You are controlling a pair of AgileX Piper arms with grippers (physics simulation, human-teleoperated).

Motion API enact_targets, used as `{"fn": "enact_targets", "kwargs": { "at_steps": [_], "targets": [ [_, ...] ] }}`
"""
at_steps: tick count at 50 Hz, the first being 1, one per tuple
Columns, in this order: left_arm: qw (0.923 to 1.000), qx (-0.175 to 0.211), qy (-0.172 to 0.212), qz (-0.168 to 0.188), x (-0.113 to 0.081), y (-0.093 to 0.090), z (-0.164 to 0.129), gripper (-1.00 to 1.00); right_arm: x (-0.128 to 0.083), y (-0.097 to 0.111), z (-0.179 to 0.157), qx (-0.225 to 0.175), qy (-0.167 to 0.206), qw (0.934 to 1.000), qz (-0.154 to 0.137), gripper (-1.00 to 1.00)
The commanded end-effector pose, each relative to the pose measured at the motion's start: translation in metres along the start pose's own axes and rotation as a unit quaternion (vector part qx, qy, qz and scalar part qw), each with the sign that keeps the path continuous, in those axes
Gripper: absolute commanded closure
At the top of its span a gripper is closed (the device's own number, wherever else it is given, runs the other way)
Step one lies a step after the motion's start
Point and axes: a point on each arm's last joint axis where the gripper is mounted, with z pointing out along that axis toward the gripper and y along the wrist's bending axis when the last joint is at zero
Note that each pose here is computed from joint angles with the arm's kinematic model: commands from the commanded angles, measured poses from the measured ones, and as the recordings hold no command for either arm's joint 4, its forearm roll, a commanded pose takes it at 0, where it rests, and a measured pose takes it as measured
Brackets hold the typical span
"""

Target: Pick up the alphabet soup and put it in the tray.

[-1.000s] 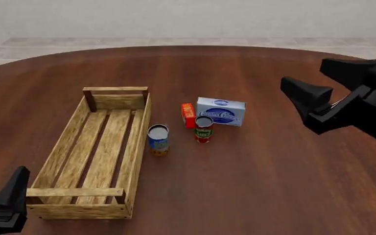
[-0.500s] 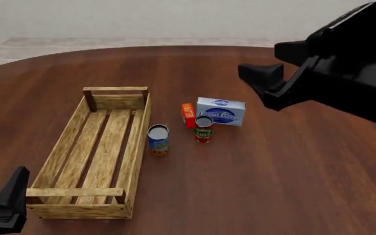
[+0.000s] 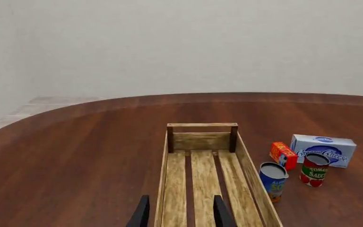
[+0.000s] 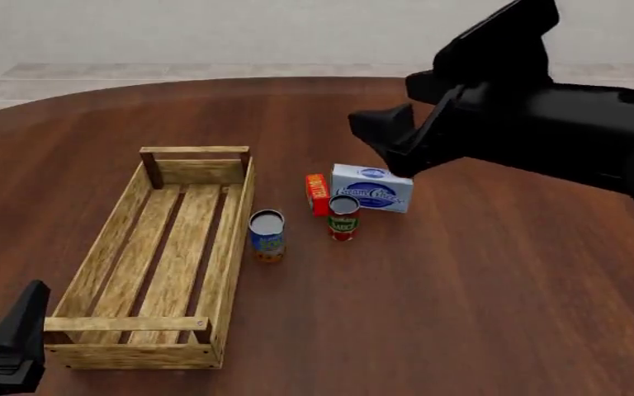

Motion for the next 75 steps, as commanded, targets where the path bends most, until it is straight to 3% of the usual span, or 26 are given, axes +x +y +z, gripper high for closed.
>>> {"fn": "enact_targets", "kwargs": {
  "at_steps": [1,29,75],
  "targets": [
    [1.0000,0.000,0.000,0.000,0.001,0.000,0.000,-1.00,-0.008,0.006,0.013,-0.015,0.012,0.9998,-0.008,-1.00],
    [1.0000,-0.001,0.000,0.000,0.001,0.000,0.000,-1.00,-0.002,0.024,0.053,-0.043,0.035,0.9984,0.002,-1.00],
    [1.0000,-0.001,0.000,0.000,0.001,0.000,0.000,-1.00,0.022,0.028,0.094,-0.042,0.056,0.9973,0.022,-1.00]
  ]
}}
